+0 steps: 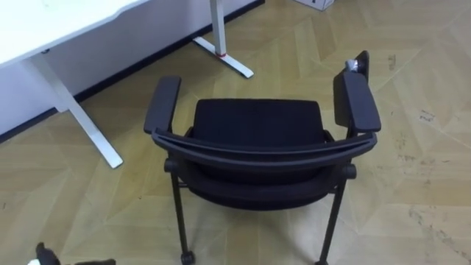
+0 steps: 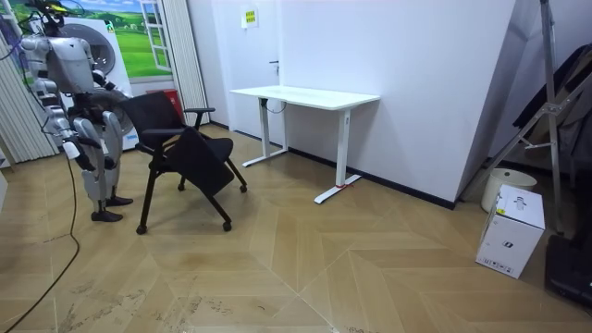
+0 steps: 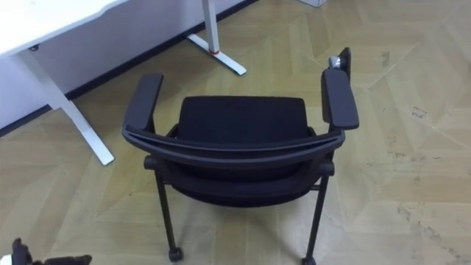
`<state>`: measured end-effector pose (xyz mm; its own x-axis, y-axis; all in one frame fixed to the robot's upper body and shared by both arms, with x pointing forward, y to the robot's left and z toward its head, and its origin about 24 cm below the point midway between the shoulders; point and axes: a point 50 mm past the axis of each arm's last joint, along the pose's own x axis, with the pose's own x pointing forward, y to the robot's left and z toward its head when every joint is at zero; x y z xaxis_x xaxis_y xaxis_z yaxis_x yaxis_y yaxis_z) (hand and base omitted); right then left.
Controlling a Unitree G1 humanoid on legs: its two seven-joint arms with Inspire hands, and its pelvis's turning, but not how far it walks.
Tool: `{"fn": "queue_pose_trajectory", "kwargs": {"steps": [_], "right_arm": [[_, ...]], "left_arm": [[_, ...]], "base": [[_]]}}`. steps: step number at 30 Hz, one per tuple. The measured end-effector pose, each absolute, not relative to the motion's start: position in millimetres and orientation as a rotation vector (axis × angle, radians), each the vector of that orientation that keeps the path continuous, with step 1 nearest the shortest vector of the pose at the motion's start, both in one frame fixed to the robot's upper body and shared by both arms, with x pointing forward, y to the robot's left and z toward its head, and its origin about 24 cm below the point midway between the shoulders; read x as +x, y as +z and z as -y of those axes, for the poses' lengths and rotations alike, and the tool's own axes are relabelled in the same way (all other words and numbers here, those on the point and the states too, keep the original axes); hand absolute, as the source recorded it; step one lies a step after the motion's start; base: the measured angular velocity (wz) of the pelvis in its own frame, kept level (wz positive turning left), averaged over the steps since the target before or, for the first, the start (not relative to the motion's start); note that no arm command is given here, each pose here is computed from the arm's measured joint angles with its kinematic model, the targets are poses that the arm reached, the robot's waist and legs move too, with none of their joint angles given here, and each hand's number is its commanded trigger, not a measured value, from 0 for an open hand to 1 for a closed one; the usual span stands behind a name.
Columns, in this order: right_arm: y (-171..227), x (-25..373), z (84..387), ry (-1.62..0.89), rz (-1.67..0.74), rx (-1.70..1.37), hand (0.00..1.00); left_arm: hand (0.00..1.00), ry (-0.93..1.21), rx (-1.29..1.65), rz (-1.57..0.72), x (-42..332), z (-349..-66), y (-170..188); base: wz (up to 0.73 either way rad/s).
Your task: Push chair
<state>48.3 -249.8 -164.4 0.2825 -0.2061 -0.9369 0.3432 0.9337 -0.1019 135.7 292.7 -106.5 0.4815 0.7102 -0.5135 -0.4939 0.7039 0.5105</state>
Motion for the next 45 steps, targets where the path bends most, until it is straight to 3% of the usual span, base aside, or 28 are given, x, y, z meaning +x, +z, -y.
{"fn": "queue_pose_trajectory", "kwargs": {"steps": [7, 18, 45], "right_arm": [[-164, 50, 249, -0.353, -1.233, 0.112, 0.0], [-165, 53, 247, -0.327, -1.242, 0.104, 0.0], [-165, 62, 242, -0.275, -1.227, 0.12, 0.0]], "left_arm": [[0.0, 0.711, 0.453, -0.541, 173, -291, -72], [0.0, 0.511, 0.795, -0.226, 215, -255, -26], [0.0, 0.132, 1.251, 0.098, 235, -187, 5]], "base": [[-0.04], [0.0], [0.0]]}}
